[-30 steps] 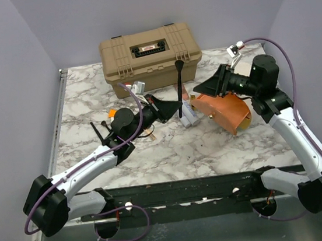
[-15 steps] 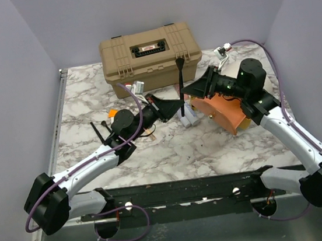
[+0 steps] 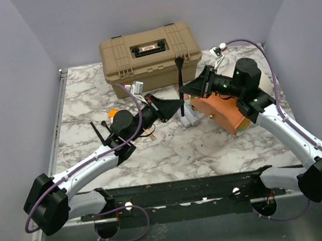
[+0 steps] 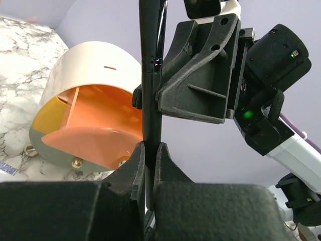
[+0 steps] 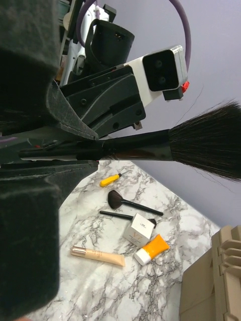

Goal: Organize the makeup
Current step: Pick up the makeup brush from the center of the board.

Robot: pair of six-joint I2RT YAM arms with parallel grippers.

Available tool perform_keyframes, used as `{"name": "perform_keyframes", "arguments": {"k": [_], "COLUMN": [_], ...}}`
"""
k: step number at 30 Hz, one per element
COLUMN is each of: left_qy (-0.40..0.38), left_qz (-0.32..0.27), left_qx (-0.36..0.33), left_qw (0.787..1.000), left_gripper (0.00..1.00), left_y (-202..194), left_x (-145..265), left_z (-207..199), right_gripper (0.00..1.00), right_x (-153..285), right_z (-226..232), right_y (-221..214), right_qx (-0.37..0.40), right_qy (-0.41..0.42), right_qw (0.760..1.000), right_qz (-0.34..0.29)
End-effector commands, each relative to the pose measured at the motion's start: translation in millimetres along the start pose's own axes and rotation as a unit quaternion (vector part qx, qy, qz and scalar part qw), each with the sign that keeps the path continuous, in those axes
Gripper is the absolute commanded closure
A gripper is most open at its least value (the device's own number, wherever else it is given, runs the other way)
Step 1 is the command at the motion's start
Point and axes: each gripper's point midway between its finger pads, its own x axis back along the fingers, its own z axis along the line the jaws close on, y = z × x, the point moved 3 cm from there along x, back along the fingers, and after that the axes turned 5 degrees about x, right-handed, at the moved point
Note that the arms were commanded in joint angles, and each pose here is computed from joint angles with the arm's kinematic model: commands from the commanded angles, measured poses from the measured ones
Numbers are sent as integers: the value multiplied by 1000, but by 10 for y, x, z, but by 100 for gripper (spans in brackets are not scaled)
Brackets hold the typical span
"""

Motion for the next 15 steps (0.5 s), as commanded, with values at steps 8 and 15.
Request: {"name": "perform_keyframes", "arguments": {"k": [8, 15], "left_qy": [-4, 10], "left_qz": [-13, -23], "left_qx": [0, 1], "left_qw": [1000, 1000], "left_gripper": [72, 25], "left_y": [14, 19], "left_x": [43, 84], "left_z": [-14, 48], "right_gripper": [93, 100], "right_x": [3, 22], "right_z": [94, 80], "right_y": [41, 53], "right_qx": [16, 24], "right_qy": [12, -3], "right_qw": [1000, 1000], "right_qz": [6, 8]}}
